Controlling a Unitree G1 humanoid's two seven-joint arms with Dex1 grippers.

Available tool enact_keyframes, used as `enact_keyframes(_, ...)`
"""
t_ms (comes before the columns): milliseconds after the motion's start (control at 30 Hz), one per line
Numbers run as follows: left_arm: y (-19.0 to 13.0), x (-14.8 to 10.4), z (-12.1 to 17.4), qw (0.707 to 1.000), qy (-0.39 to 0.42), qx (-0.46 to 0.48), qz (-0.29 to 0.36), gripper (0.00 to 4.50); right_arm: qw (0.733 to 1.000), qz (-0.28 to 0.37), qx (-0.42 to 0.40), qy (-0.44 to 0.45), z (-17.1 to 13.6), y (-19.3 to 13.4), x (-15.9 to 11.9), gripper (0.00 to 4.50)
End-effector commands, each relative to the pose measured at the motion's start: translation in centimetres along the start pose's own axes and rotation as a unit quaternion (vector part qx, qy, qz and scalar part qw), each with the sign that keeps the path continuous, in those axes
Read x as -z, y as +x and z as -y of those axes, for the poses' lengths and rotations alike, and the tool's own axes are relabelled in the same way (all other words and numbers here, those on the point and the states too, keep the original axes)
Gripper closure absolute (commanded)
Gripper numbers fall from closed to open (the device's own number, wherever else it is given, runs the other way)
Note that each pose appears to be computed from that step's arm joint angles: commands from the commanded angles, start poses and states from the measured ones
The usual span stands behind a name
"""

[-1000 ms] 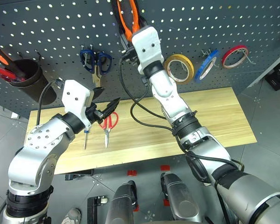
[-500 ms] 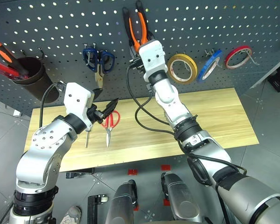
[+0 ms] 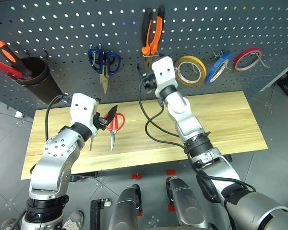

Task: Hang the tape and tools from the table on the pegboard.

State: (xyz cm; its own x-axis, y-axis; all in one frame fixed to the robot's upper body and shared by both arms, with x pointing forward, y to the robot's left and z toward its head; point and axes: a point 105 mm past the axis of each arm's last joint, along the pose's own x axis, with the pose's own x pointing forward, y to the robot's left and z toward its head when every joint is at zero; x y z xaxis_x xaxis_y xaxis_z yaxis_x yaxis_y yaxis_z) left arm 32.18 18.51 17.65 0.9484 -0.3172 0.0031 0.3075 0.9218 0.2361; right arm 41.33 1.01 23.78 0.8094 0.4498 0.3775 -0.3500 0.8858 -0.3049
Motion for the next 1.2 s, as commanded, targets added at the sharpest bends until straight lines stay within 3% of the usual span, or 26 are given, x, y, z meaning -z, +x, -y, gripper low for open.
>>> enact_keyframes(33,-0.3,0.2,-0.3,1.0,-0.018,-0.017,0.0,1.33,0.999,0.051,-0.017,-0.008,-0.2,0.2,-3.4,0.01)
enact_keyframes(167,-0.4,1.3,0.2,0.998,-0.049,-0.016,-0.02,0.53,0.999,0.017,-0.05,-0.005,-0.7,-0.4,-2.6,0.0)
enact_keyframes(233,-0.7,2.6,0.1,0.996,-0.075,-0.034,-0.041,0.02,0.994,-0.013,-0.11,0.008,-2.2,-1.5,-1.7,0.0)
enact_keyframes(367,-1.6,6.3,-0.1,0.984,-0.091,-0.088,-0.124,0.02,0.966,-0.072,-0.246,0.042,-5.0,-5.3,-1.0,0.0)
enact_keyframes(500,-2.1,10.3,0.6,0.962,-0.102,-0.114,-0.227,0.02,0.94,-0.109,-0.319,0.06,-6.0,-8.7,-1.5,0.0)
enact_keyframes(700,-0.6,12.1,0.9,0.945,-0.116,-0.137,-0.273,0.02,0.894,-0.15,-0.411,0.095,-7.7,-12.9,-1.8,0.0)
enact_keyframes(867,1.1,13.0,0.9,0.939,-0.112,-0.135,-0.295,0.02,0.875,-0.171,-0.438,0.114,-8.2,-14.2,-1.9,0.0)
enact_keyframes(1200,2.5,16.8,1.9,0.923,-0.091,-0.093,-0.362,0.02,0.875,-0.182,-0.427,0.138,-7.9,-13.8,-2.2,0.0)
